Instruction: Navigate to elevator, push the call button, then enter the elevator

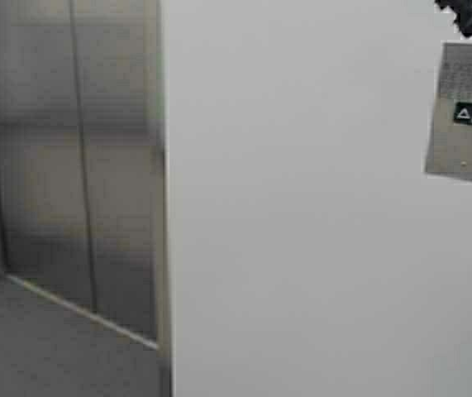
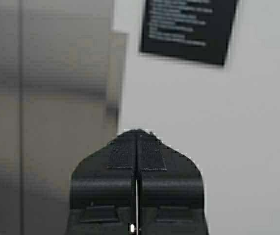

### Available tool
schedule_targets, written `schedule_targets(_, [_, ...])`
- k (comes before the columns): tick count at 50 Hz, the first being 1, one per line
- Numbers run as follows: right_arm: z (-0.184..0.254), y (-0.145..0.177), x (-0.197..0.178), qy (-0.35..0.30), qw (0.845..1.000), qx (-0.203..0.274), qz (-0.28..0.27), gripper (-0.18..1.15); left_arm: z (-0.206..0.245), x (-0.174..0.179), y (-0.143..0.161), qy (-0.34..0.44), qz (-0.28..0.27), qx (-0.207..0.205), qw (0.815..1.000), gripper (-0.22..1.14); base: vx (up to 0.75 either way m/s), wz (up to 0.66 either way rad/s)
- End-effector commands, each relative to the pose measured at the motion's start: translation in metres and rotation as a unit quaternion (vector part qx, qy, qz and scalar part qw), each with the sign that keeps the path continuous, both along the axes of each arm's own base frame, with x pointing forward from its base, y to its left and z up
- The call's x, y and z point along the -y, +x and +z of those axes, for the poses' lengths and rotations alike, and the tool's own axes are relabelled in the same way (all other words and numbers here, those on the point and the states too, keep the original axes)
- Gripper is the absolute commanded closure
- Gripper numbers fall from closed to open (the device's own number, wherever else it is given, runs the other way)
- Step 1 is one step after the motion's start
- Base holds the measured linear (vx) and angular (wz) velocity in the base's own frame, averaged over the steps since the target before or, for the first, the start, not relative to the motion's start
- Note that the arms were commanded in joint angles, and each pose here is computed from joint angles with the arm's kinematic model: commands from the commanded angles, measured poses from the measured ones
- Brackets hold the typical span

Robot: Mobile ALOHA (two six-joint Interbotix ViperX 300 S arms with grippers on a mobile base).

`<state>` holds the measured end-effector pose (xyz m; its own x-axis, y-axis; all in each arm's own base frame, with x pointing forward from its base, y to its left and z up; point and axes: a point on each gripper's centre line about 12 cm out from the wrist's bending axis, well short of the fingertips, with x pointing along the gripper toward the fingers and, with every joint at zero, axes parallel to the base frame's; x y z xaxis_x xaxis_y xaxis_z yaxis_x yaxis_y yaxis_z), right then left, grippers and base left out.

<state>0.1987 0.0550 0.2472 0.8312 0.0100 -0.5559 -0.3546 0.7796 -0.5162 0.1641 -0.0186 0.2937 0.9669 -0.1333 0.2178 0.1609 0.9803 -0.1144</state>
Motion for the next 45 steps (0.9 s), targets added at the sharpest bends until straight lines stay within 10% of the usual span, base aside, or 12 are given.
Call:
schedule_targets(1, [0.0,0.006,-0.009,-0.031,0.999,-0.008,0.015,0.91,0.004,0.0,0.001,-0.002,0.0,0.004,1.0,0.89,0.24,-0.25])
schedule_targets(18, [-0.024,0.021,-0.033,-0.164,0.984,-0.045,0.055,0.91,0.003,-0.001,0.003,-0.007,0.001,-0.002,1.0,0.89,0.19,-0.22])
schedule_targets(30, [-0.03,0.03,-0.065,-0.361,0.932,-0.022,0.004,0.91,0.01,-0.001,0.001,-0.025,-0.002,0.008,1.0,0.89,0.11,-0.07])
schedule_targets(45, [-0.102,0.04,-0.067,-0.429,0.901,-0.044,-0.036,0.91,0.017,-0.001,-0.004,-0.036,-0.004,0.025,0.999,0.89,0.07,0.03])
